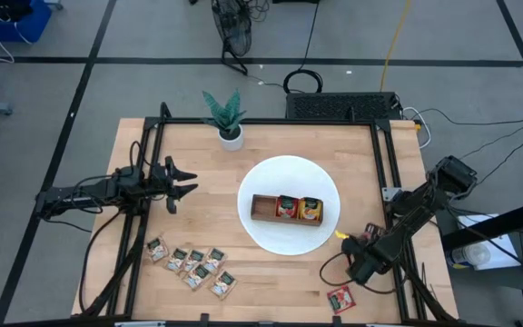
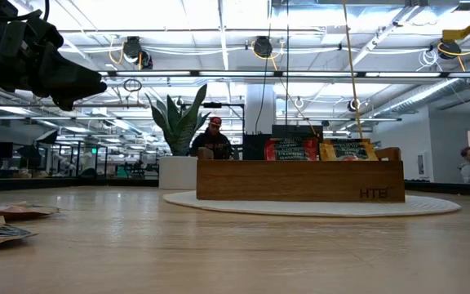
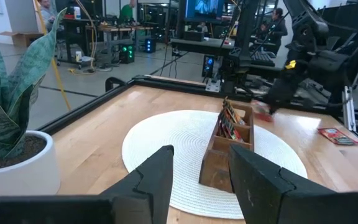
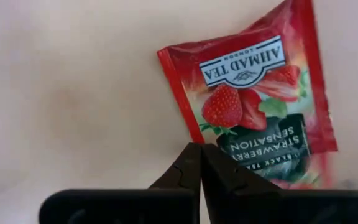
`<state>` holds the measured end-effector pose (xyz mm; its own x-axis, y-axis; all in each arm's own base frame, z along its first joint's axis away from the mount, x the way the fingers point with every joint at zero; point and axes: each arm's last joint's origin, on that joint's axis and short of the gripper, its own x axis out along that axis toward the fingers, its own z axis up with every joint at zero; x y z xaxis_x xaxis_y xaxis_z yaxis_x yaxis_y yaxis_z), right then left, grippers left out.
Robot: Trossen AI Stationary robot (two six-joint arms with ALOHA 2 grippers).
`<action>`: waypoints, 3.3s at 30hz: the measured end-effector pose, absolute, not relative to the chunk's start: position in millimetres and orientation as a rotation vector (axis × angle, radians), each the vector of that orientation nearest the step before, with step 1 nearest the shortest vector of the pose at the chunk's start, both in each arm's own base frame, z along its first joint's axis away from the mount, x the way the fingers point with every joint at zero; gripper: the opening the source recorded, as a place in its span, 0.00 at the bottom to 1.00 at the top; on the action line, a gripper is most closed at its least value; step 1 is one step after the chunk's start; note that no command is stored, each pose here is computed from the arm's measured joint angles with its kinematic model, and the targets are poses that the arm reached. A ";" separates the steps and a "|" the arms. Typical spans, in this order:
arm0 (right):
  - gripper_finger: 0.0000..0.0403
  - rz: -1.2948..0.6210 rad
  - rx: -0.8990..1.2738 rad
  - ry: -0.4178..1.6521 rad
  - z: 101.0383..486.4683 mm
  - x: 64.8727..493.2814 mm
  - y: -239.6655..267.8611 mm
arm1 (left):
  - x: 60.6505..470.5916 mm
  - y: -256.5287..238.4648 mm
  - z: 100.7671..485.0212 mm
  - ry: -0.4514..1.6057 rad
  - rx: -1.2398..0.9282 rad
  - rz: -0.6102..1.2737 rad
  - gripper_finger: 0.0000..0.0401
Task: Pick & Place Tea
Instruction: Put the red tea bag into the middle section of the wooden organizer
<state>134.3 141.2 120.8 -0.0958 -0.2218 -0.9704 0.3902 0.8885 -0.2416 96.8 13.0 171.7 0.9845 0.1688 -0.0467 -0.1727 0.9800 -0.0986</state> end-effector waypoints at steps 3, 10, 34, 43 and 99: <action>0.00 -0.572 0.024 1.452 122.1 135.9 135.8 | 96.9 13.0 171.5 0.039 -0.103 0.172 0.39; 0.00 -0.712 -0.078 1.032 126.3 144.0 129.0 | 96.9 13.0 171.5 0.039 -0.103 0.172 0.39; 0.61 -0.886 0.256 1.370 156.2 165.5 46.3 | 96.8 13.0 171.6 0.039 -0.103 0.172 0.39; 0.74 -0.818 0.531 1.349 111.1 162.1 12.8 | 96.8 13.0 171.6 0.039 -0.103 0.172 0.39; 0.03 -0.747 -0.275 0.202 128.6 333.7 127.6 | 96.8 13.0 171.6 0.039 -0.103 0.172 0.39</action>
